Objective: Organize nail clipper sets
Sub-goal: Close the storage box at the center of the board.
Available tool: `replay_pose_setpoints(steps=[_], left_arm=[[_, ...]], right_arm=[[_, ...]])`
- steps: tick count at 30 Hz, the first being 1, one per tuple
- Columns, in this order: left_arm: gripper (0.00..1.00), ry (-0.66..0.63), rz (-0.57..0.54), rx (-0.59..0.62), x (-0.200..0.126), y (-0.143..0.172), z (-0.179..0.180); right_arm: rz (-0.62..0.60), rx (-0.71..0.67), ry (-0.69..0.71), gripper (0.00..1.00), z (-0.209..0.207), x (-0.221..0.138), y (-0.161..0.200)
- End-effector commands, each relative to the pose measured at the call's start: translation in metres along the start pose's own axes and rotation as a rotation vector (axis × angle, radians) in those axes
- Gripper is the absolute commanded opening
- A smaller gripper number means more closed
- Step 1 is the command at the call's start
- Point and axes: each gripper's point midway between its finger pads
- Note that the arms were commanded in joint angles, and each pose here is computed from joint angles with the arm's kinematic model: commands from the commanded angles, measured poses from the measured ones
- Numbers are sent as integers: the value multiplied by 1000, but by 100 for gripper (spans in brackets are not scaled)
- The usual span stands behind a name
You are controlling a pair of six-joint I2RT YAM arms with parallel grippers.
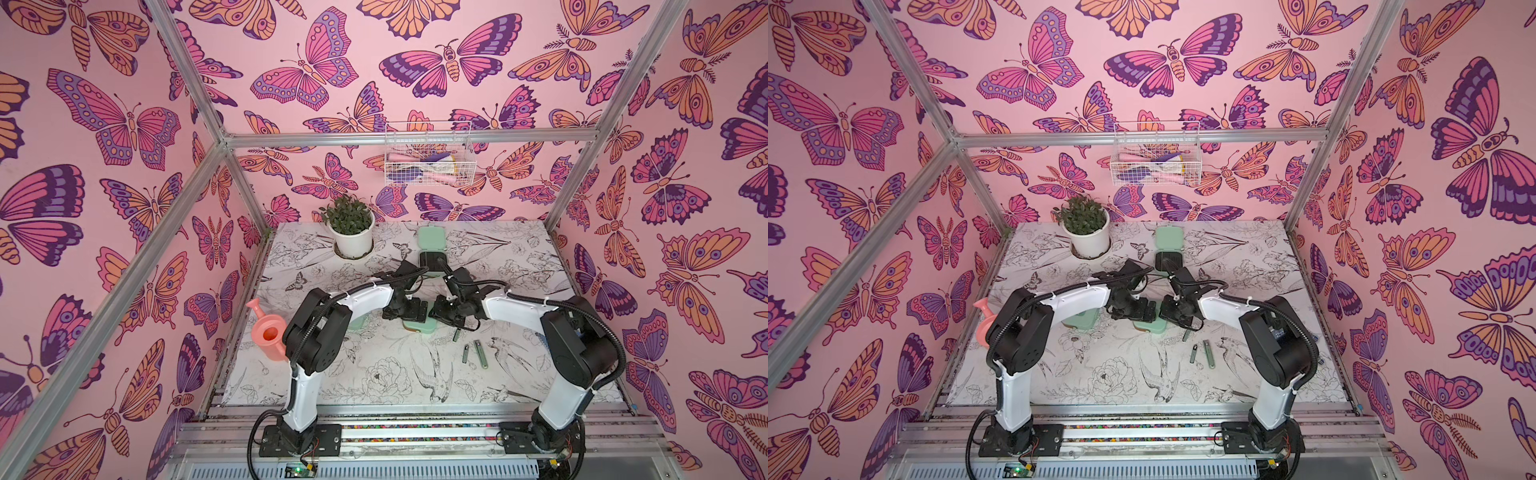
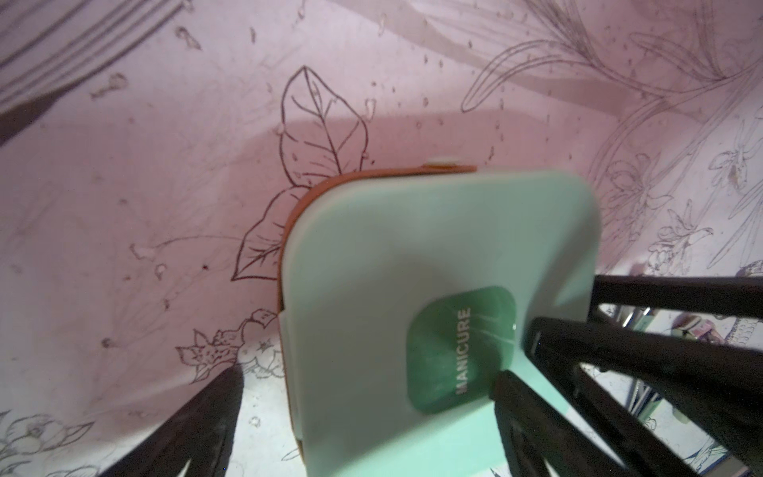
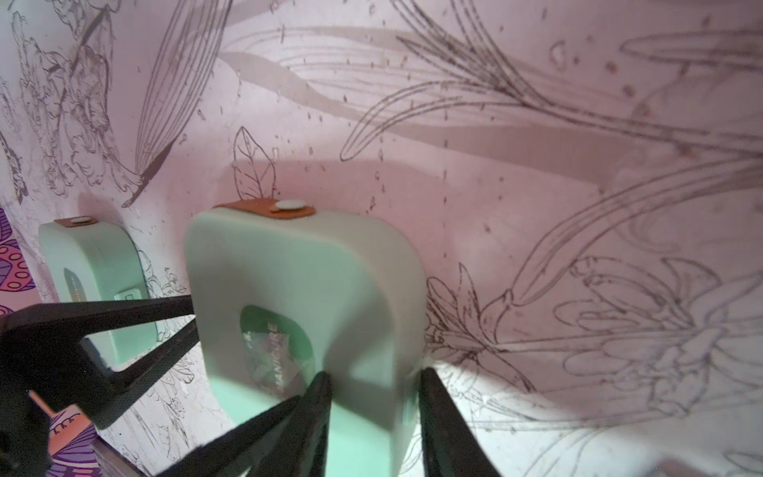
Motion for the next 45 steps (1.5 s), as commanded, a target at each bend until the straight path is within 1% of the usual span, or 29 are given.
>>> replay_pose_setpoints(steps=[1,5,10,18,28,40,45], left_arm=[[94,-28,148,-41,16,43,14],[91,-4,149,-50,18,45,10],[82,30,150,-66,20,48,5],[75,65,143,-83,22,47,0],[74,88,141,-95,25,46,-4],[73,113,145,-95,29,48,-9],[73,117,145,-88,30,49,-12]], right_arm=[[45,32,88,37,-29,18,18],[51,40,91,37,-34,21,22],[60,47,96,38,-40,24,27],[76,58,80,38,-40,31,32],[91,80,55,37,-40,36,37],[131,104,24,37,-37,49,61],[137,131,-10,36,-35,52,65]])
Point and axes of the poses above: each gripper's point midway between its finger pads, its own x axis out along the fingers, its own z axis along the line the jaws close on, y = z × x, and after that the axes turned 7 degrees about x, right-handed
